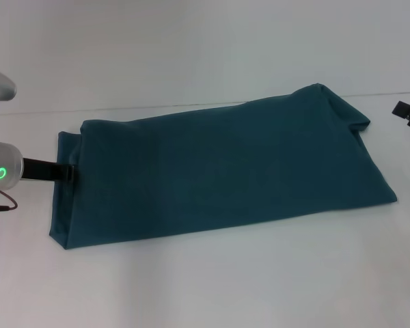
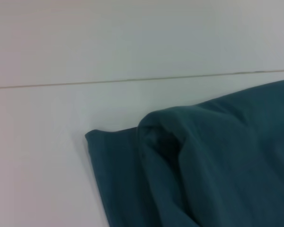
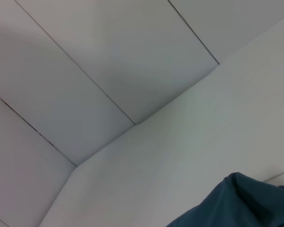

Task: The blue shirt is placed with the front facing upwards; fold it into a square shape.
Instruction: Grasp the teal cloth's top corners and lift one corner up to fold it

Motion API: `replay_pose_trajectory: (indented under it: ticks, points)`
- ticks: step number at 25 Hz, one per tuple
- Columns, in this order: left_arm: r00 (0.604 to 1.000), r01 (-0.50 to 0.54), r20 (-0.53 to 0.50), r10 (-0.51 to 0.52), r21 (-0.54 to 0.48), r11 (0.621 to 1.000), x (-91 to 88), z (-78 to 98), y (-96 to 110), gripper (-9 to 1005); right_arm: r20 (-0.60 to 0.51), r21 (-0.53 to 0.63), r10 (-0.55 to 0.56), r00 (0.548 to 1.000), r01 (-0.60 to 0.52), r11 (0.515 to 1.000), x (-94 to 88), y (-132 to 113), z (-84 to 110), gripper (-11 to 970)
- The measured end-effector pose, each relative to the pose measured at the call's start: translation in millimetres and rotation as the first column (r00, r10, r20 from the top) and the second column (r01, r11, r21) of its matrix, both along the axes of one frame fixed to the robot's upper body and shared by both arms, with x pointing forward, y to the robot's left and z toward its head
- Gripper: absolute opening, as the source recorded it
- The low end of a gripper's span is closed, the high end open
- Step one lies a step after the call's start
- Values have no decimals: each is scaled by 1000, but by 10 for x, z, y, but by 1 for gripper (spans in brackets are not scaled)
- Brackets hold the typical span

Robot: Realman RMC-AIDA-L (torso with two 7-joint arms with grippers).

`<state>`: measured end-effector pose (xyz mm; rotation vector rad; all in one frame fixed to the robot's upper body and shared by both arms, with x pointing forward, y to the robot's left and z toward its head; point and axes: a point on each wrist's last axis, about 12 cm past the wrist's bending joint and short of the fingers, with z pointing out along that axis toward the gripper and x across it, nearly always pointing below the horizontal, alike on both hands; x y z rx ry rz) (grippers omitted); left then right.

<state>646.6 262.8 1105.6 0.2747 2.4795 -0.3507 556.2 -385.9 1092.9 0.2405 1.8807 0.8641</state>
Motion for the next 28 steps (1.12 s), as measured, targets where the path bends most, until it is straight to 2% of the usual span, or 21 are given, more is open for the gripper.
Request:
replay_pose_trajectory:
  ticks: [5, 9, 11, 15, 22, 28]
  points:
    - [1000, -3, 5, 3, 7, 1000, -25, 10, 30, 27, -1, -1, 3, 1000, -3, 1000, 2, 2, 2, 703]
    - [1000, -13, -8, 13, -20, 1000, -69, 84, 53, 27, -1, -2, 5, 1000, -5, 1000, 3, 5, 2, 703]
    - [1000, -7, -21, 7, -33, 999, -87, 124, 48, 176, -2, -2, 6, 1000, -6, 1000, 3, 6, 2, 703]
    - [999, -16, -31, 15, -55, 998, -98, 166, 49, 335, 0, -4, 9, 1000, -9, 1000, 4, -3, 11, 703]
    - [996, -90, -26, 89, -52, 995, -121, 4, 112, 657, 1, 6, 23, 1000, -23, 1000, 2, -15, 43, 704]
    - [995, -96, -39, 94, -45, 994, -129, -102, 85, 764, 0, 6, 33, 999, -33, 999, 23, 1, 65, 704]
